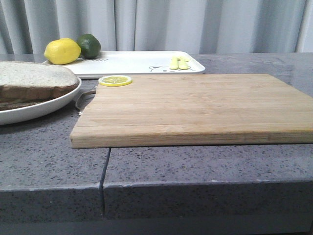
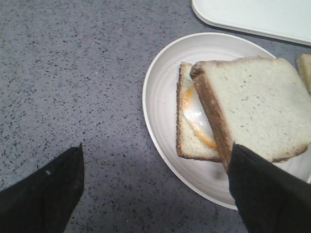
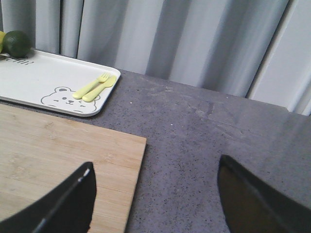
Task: Place bread and move sandwich to tray
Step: 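Move the left gripper to the plate rim and grasp it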
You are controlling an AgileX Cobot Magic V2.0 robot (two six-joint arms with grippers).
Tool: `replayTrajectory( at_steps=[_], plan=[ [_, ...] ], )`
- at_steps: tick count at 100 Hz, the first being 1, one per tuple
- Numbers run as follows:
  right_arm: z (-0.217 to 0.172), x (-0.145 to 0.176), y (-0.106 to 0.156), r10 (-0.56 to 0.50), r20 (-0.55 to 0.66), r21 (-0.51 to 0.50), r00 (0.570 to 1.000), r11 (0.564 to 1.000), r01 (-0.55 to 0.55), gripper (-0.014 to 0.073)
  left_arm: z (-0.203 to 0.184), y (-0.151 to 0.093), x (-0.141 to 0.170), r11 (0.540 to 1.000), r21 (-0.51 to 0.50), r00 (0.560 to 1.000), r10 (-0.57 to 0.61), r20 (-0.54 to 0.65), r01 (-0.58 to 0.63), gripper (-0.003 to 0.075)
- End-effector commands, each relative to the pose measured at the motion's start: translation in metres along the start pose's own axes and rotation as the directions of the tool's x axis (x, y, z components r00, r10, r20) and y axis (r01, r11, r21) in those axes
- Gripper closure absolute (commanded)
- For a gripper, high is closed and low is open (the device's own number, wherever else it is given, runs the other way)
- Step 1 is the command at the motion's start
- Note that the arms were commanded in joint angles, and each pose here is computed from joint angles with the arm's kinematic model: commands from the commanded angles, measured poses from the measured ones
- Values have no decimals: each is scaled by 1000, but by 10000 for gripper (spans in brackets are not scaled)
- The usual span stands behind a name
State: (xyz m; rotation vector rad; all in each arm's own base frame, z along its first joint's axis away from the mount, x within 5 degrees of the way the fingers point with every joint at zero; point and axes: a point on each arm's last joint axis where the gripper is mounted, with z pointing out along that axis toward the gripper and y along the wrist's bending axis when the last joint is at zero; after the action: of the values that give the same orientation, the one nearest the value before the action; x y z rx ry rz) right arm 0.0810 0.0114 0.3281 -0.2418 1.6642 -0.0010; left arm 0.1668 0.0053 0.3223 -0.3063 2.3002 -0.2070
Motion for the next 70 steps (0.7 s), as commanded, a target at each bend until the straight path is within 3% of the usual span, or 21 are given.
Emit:
replayTrajectory(
  at_steps=[1, 70],
  plan=[
    [-1, -13, -2, -9, 87, 16, 996, 1000, 7, 75, 2, -1, -19, 999, 16, 994, -49, 95, 47, 153],
    [-1, -13, -2, -9, 87, 16, 996, 1000, 7, 75, 66, 3, -28, 983, 26, 984, -179, -5, 180, 153]
  ],
)
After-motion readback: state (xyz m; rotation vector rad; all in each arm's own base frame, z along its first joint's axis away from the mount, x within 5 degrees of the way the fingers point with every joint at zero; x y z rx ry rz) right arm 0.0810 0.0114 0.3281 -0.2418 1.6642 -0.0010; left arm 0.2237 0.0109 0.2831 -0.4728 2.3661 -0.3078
